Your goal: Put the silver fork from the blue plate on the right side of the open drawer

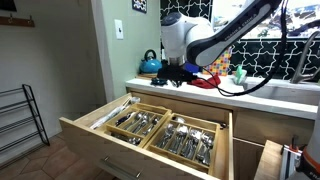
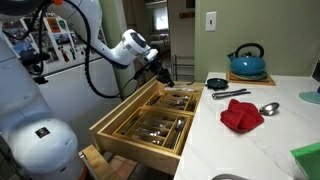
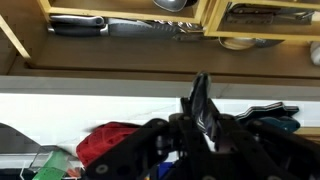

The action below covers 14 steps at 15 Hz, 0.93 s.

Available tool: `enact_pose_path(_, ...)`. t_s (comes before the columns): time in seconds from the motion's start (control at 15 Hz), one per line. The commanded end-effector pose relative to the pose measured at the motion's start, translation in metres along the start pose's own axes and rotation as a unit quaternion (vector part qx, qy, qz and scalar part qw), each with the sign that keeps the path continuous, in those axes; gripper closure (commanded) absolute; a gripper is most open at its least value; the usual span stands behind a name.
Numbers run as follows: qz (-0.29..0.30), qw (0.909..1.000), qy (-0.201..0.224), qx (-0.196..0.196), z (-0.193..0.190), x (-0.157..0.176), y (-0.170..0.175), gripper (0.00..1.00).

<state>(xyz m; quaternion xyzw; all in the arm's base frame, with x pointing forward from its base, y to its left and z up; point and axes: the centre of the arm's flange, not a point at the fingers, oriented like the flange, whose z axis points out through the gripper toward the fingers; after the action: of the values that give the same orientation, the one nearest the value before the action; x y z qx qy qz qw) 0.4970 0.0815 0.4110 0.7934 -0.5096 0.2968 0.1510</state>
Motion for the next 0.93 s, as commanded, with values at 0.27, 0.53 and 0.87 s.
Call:
enact_pose_path(0.27, -0.013, 0.9997, -0.022, -0.003, -0.006, -0.015, -0.001, 0.83)
enact_pose_path(0.53, -0.015, 0.9996, -0.023, -0.003, -0.006, -0.015, -0.001, 0.83)
enact_pose_path(0.87, -0.028, 0.9991, -0.024, -0.02, -0.001, -0.049, 0.001, 0.96)
